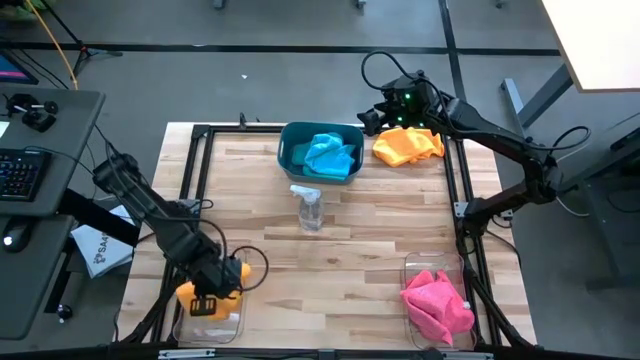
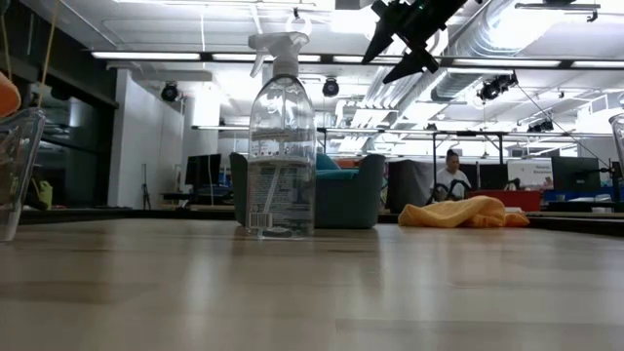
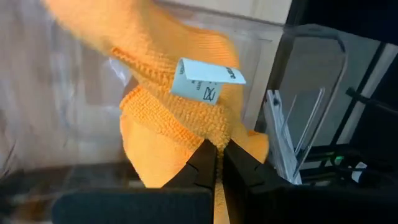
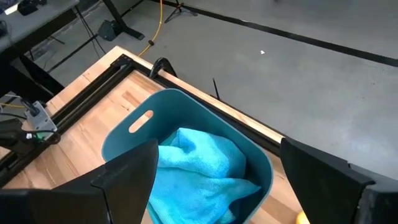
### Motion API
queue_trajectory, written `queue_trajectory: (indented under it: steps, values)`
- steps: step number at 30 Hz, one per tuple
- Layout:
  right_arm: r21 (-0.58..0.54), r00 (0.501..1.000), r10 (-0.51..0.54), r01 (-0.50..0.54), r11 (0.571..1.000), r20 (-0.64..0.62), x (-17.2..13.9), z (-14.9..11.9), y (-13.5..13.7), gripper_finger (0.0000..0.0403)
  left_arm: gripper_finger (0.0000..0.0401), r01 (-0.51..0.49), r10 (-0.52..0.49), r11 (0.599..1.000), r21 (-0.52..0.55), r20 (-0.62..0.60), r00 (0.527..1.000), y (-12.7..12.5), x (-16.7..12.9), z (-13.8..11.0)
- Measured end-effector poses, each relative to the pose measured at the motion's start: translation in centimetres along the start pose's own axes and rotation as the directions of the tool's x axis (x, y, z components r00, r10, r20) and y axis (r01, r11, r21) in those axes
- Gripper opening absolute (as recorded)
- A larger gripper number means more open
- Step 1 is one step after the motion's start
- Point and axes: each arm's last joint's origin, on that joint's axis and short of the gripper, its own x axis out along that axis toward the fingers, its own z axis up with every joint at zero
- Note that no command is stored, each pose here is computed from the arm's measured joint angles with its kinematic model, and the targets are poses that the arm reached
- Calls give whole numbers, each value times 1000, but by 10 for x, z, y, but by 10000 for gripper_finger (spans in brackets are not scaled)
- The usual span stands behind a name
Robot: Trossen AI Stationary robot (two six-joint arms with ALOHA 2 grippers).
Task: Sort microfiber towel by color & place in baskets
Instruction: Put the left orange microfiber towel into the left transparent bin
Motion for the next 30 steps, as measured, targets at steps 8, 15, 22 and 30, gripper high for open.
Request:
queue_trajectory:
  steps: [8, 15, 22, 30]
  values:
    - [-25, 1000, -5, 5, 1000, -14, 0, -1, -1, 332, 0, 10, -10, 999, 54, 3, 1000, -6, 20, 20]
    - [-65, 1000, -6, 5, 998, -16, 0, -2, -1, 332, 0, 9, -19, 998, -63, -163, 987, 13, 47, 4]
    - [-72, 1000, -15, 14, 997, -12, 0, -1, -1, 332, 0, 71, -72, 997, -24, -79, 994, 19, 51, 12]
    - [-70, 1000, -22, 21, 997, -10, 0, -1, -1, 332, 34, 66, -65, 998, 15, -46, 997, 29, 47, 22]
